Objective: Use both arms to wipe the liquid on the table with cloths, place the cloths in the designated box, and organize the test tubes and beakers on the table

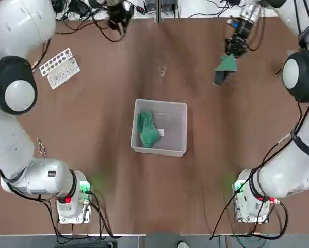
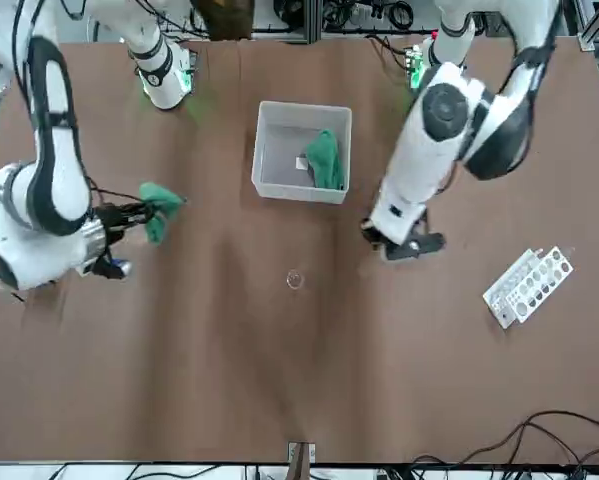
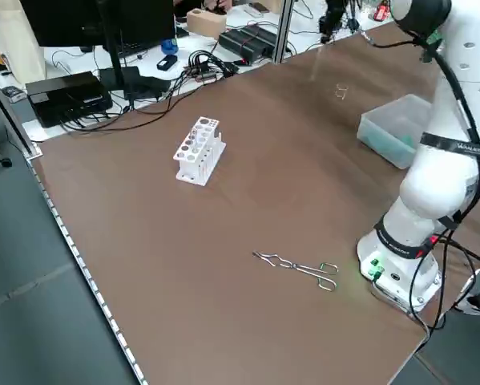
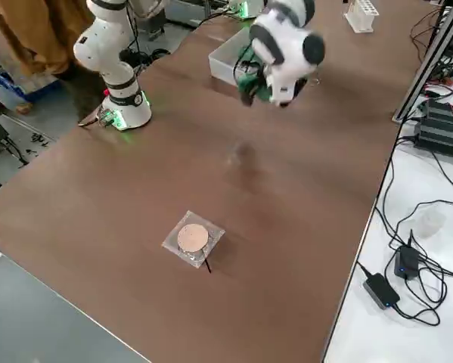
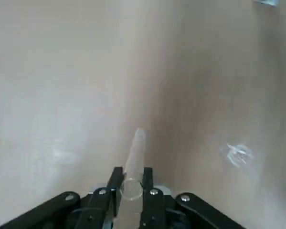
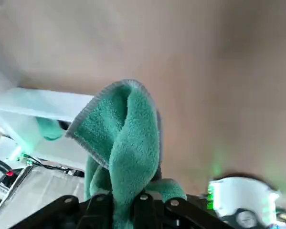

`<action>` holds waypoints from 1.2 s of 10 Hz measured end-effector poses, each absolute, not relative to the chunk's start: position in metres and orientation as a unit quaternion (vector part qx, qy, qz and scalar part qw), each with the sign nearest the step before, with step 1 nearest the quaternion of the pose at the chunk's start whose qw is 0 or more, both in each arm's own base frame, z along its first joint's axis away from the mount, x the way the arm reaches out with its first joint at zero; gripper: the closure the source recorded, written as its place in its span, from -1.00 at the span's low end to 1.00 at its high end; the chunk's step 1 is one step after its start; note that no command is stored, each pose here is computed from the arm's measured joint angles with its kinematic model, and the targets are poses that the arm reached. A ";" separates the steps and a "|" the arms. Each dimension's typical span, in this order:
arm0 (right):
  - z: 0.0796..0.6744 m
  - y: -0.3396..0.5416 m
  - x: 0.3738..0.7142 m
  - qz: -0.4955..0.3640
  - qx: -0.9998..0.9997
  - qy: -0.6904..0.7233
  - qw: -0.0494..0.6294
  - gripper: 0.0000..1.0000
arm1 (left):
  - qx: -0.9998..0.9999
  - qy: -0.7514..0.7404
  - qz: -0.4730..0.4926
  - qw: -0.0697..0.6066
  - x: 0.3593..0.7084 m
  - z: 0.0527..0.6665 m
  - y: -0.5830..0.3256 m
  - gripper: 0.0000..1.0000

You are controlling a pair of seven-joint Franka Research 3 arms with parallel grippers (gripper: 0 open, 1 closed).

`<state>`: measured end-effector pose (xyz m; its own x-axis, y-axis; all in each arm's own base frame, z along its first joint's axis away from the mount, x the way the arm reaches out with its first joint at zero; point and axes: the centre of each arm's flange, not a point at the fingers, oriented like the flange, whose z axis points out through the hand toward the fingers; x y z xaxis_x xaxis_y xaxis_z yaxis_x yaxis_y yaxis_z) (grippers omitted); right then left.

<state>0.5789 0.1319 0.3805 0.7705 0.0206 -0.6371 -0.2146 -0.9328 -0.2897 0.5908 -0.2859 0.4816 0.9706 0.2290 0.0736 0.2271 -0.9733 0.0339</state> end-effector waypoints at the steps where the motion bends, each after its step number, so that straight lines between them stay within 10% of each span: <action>1: 0.394 0.195 0.565 0.332 -0.925 0.062 0.172 0.82 | 0.990 0.138 0.036 -0.005 0.602 0.482 -0.253 0.58; 9: 0.326 0.403 0.388 0.271 -0.947 0.139 0.101 0.80 | 0.986 0.159 0.019 -0.039 0.596 0.502 0.036 0.58; 12: 0.324 0.414 0.378 0.250 -0.952 0.142 0.106 -0.10 | 0.989 0.140 0.030 -0.047 0.586 0.483 0.115 0.58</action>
<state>0.3779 0.4139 0.3236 0.8351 -0.2170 -0.5055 -0.3228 -0.9374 -0.1308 0.5855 0.1152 0.4830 0.9590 0.2739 0.0732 0.2796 -0.9563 -0.0851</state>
